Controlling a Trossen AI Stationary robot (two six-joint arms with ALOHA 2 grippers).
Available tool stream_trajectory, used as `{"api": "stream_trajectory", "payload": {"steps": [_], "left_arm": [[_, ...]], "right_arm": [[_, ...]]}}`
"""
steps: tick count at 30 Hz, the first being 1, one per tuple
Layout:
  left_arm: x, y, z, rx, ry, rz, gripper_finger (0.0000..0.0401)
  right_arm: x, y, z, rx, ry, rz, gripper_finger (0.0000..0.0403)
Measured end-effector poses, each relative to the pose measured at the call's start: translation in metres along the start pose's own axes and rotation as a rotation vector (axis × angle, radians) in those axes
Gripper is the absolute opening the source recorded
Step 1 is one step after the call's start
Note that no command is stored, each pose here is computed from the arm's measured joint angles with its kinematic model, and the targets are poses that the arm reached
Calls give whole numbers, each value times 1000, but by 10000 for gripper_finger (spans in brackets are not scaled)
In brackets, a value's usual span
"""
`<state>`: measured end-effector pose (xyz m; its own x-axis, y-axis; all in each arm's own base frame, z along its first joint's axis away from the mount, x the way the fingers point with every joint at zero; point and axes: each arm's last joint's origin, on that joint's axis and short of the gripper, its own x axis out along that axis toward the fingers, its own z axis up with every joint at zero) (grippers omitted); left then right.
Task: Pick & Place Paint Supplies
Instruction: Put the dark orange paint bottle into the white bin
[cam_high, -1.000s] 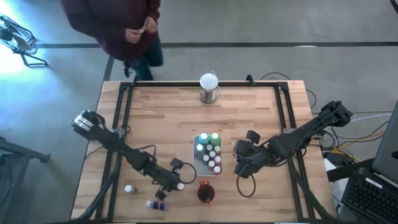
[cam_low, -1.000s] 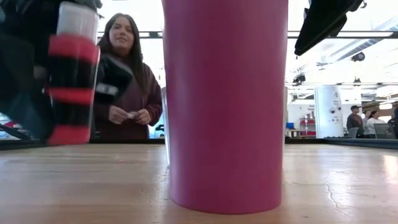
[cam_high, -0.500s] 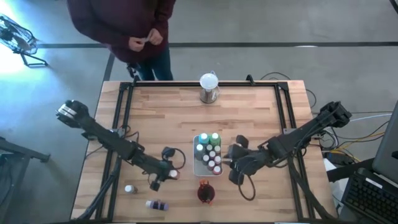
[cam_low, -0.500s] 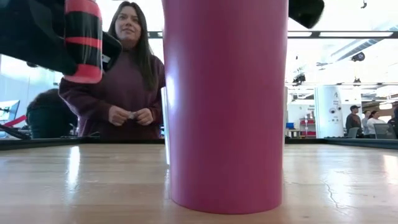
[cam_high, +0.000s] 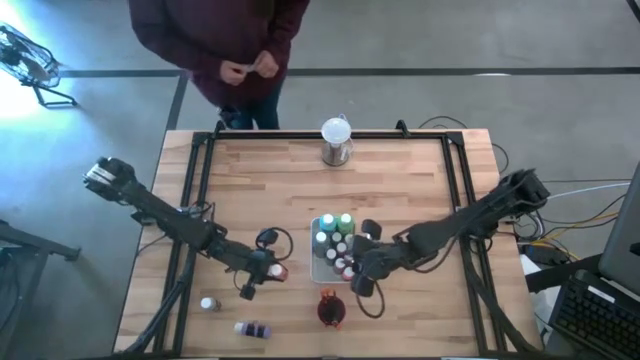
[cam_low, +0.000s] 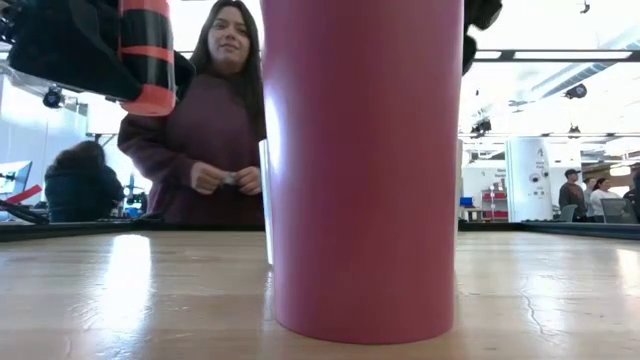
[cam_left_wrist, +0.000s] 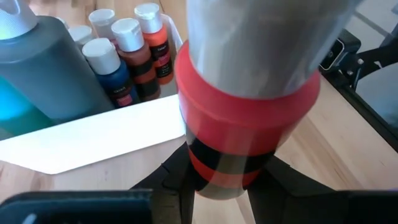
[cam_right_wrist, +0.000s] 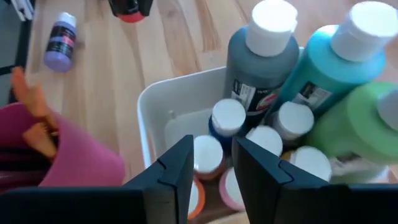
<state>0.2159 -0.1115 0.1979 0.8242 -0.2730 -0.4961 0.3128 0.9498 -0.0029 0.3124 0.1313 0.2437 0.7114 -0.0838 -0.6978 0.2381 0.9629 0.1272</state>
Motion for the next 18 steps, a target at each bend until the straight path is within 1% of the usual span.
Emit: {"api": "stream_trajectory", "payload": {"steps": [3, 7, 9, 12, 16, 18], "left_arm": [[0, 0, -1, -5, 9, 1, 110], [0, 0, -1, -5, 15, 2, 110], [0, 1, -1, -9, 10, 5, 110], [1, 6, 2, -41, -1, 22, 110], [1, 15, 15, -104, -29, 53, 110], [0, 19, 22, -117, -34, 67, 110]], "right_arm": [[5, 0, 1, -16, -8, 1, 114], [-6, 1, 9, -25, -16, 5, 122], [-15, 2, 17, -27, -38, 18, 126], [-27, 7, 34, -70, -90, 46, 131], [-34, 13, 55, -139, -149, 63, 137], [-36, 17, 64, -172, -173, 69, 140]]}}
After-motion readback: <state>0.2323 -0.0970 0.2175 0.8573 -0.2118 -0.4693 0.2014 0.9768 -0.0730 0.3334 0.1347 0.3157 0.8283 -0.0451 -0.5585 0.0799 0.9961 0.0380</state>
